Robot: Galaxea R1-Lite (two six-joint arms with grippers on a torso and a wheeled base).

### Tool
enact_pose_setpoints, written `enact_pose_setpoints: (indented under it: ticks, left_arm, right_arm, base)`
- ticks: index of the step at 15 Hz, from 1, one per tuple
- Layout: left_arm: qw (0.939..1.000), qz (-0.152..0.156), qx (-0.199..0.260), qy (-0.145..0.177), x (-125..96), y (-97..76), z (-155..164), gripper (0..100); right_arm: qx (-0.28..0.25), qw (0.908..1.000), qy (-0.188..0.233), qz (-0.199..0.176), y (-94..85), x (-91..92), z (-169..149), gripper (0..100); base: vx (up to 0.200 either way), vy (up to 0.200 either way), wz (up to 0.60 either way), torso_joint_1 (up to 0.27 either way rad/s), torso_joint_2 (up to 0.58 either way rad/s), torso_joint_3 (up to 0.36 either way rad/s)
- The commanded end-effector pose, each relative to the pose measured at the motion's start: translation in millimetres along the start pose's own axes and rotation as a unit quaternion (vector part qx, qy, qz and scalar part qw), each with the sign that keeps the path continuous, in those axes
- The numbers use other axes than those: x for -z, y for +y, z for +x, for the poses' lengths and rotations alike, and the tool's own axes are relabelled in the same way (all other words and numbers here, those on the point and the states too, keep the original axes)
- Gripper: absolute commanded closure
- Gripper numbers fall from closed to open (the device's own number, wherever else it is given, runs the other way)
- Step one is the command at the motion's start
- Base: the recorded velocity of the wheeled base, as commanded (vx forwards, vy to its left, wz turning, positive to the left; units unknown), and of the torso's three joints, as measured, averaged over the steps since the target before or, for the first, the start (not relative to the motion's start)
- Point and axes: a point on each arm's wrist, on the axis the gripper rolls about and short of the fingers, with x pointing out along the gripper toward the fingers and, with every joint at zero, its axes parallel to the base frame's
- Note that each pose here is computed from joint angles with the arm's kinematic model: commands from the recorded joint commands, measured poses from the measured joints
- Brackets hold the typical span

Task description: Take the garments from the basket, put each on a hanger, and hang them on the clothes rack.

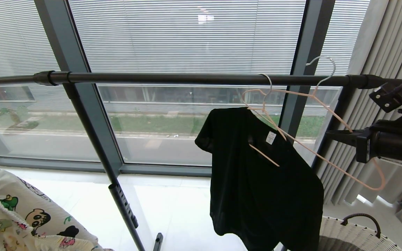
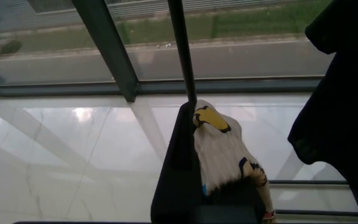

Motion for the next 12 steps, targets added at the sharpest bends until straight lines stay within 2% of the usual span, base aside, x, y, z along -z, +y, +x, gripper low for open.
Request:
enact_pose_setpoints:
  ticks: [1,6,9,12]
  left_arm:
    - [1.0000,0.000,-0.002,0.001,0.3,0.1,0.2,100]
    - [1.0000,0.000,-0.005,0.001,-0.1,0.3,0.1,100]
    - [1.0000,0.000,-0.006,0.000,-1.0,0.5,-0.1,100]
    - [1.0000,0.000,-0.006,-0.002,-2.2,0.8,-0.1,100]
  right_arm:
    - [0.020,0.9997,-0.013,-0.006,12.1,5.2,-28.1,100]
    - [0.032,0.9995,-0.006,-0.003,29.7,32.4,-59.1,100]
    - [0.048,0.9988,-0.010,-0.003,35.0,39.8,-71.6,100]
    - [0.069,0.9972,-0.027,0.014,36.8,40.7,-85.1,100]
  base:
    - [0.000,0.000,0.00,0.000,0.00,0.000]
    - [0.000,0.000,0.00,0.000,0.00,0.000]
    - [0.000,0.000,0.00,0.000,0.00,0.000]
    - [0.000,0.000,0.00,0.000,0.00,0.000]
